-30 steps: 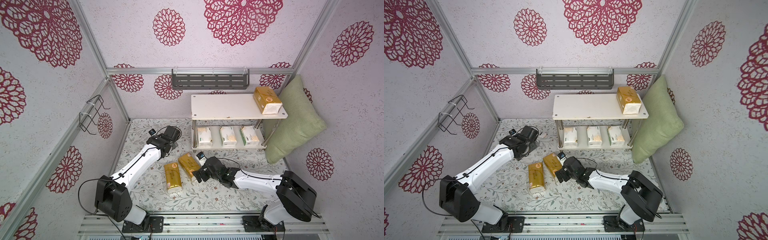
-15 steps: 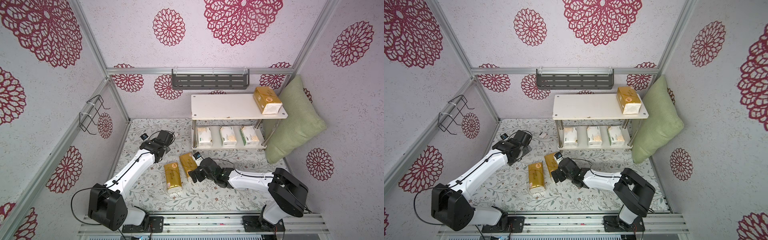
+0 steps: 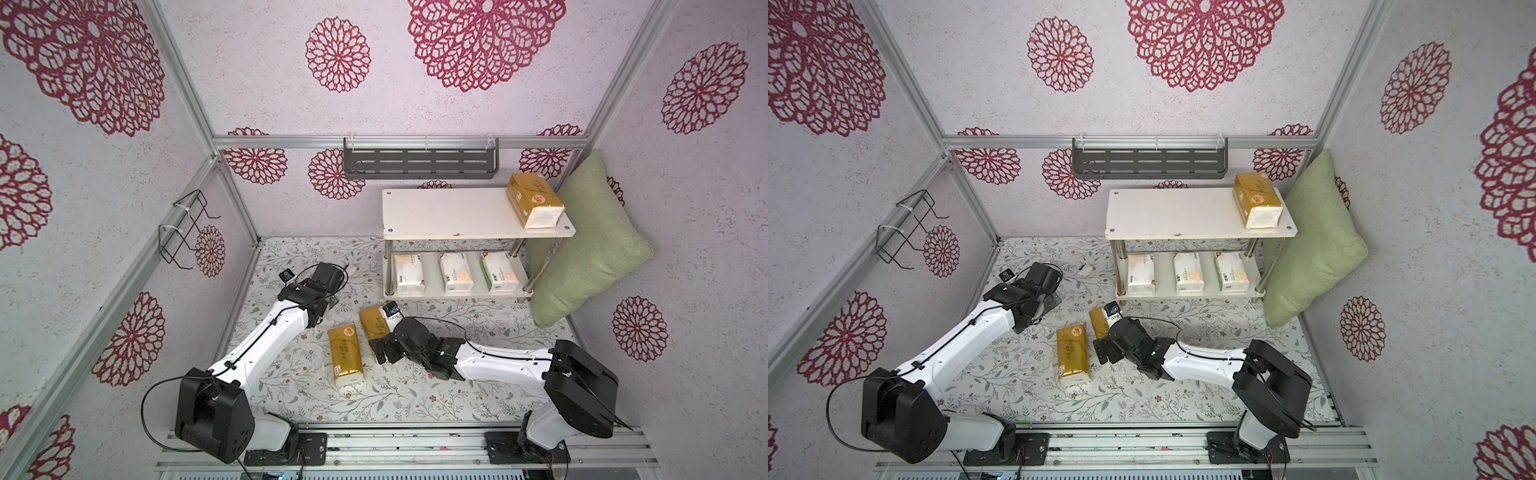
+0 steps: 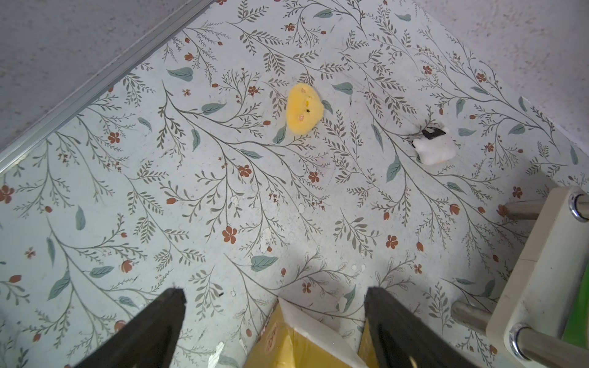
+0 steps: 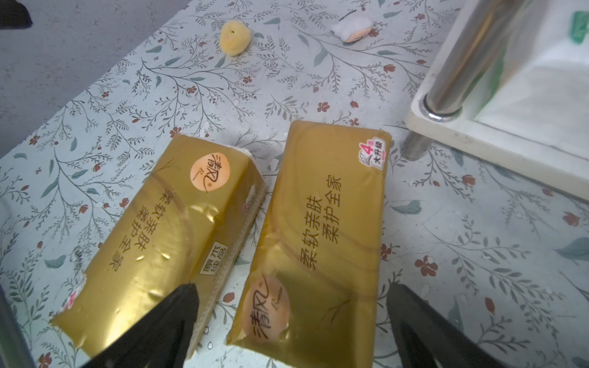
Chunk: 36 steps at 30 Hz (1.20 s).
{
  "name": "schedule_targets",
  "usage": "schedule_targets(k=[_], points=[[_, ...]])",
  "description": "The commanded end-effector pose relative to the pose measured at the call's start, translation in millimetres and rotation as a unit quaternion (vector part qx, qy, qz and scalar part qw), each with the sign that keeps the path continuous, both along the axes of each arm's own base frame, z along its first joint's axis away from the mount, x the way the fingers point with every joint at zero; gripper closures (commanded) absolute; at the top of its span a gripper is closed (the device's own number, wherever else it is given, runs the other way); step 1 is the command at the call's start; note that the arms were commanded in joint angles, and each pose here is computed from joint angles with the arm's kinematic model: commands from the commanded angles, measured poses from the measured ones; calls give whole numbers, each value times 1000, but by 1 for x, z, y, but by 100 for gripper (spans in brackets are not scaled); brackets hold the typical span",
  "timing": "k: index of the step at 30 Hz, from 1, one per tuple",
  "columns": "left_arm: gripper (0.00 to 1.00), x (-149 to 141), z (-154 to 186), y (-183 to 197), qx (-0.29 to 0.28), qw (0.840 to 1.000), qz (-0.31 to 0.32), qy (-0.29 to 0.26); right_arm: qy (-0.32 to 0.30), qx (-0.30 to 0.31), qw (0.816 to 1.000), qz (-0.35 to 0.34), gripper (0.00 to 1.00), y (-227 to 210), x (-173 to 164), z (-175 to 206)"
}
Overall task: Place the tissue boxes on the shelf by color
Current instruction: Pick up the box of tissues from the center of the board.
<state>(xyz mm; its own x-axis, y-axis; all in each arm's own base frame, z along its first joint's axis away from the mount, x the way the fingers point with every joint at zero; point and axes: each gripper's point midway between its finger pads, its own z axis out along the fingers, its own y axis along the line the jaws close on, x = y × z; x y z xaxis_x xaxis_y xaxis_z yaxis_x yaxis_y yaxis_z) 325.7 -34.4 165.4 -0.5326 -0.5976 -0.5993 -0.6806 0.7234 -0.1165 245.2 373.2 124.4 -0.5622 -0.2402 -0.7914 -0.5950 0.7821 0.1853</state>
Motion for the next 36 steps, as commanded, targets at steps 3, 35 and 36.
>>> schedule_targets(k=[3,35,36], points=[[4,0,4,4,-7,1000,3,-14,1,0,1000,-25,1,6,4,-7],[4,5,-13,-3,-25,1000,-8,-9,-3,-23,998,-60,1,-10,3,-63],[4,4,-14,-3,-25,1000,-9,-9,-2,-25,998,-58,1,-9,2,-65]])
